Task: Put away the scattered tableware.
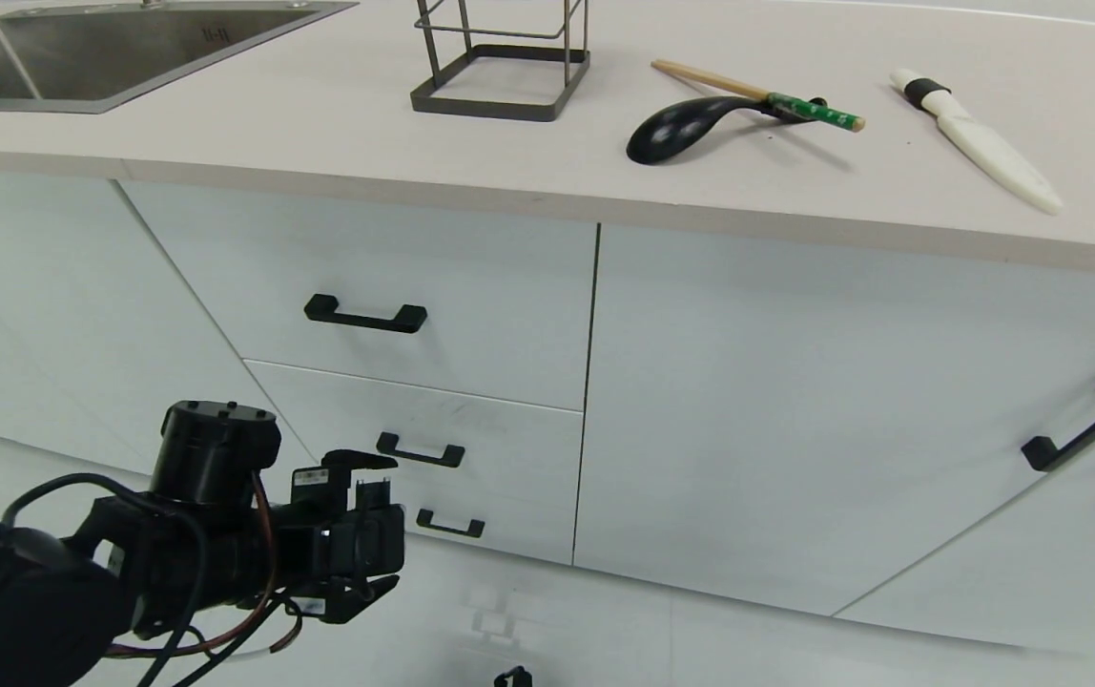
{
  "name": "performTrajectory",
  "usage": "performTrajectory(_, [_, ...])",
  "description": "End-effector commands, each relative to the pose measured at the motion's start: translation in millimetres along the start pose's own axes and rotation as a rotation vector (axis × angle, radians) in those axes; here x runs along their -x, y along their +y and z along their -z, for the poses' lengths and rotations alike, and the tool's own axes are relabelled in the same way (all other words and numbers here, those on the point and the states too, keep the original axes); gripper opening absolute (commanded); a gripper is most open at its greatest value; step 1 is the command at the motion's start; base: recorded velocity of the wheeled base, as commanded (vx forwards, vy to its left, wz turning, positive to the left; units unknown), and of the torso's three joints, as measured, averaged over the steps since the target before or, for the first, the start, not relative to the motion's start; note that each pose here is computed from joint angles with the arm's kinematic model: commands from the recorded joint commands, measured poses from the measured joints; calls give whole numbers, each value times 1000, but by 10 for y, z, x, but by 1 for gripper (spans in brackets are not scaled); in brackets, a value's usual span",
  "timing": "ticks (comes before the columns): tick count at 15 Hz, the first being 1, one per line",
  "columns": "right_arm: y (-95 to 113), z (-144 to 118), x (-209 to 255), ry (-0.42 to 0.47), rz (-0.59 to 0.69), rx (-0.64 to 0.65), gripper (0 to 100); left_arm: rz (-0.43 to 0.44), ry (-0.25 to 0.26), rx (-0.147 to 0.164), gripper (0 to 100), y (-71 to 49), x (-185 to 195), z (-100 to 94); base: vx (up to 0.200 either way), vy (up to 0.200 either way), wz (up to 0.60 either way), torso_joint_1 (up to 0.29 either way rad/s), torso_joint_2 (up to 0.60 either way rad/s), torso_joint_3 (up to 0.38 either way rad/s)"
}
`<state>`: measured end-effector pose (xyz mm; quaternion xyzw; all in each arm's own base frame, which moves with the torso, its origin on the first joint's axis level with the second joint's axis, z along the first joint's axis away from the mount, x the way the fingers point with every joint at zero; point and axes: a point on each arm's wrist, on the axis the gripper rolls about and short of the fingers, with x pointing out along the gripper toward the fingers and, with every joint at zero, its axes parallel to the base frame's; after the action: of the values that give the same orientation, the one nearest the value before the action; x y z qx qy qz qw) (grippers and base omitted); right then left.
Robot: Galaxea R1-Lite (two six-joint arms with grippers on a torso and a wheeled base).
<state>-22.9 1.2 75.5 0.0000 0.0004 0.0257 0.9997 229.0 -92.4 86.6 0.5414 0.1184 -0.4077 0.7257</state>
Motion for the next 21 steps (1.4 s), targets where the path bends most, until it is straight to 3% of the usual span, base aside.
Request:
performTrajectory(1, [0,2,-1,1,-1,0,0,29,35,14,100,-43,-169,98,0,0,0,0,0,0])
performTrajectory(3, [0,2,-1,1,-1,0,0,18,52,-15,100,-36,-283,152,0,0,0,0,0,0])
performTrajectory(5, [0,-2,1,-1,-1,0,0,-6,51,-80,100,43,-389,169,0,0,0,0,0,0])
performTrajectory(7, [0,-2,1,-1,-1,0,0,-16,66,-92,100,102,-464,244,0,0,0,0,0,0])
performTrajectory(12, [0,2,-1,1,-1,0,0,-74,57,-95,100,138,-637,304,0,0,0,0,0,0])
performTrajectory(21, [0,2,-1,1,-1,0,0,-87,46,-98,100,226,-874,324,0,0,0,0,0,0])
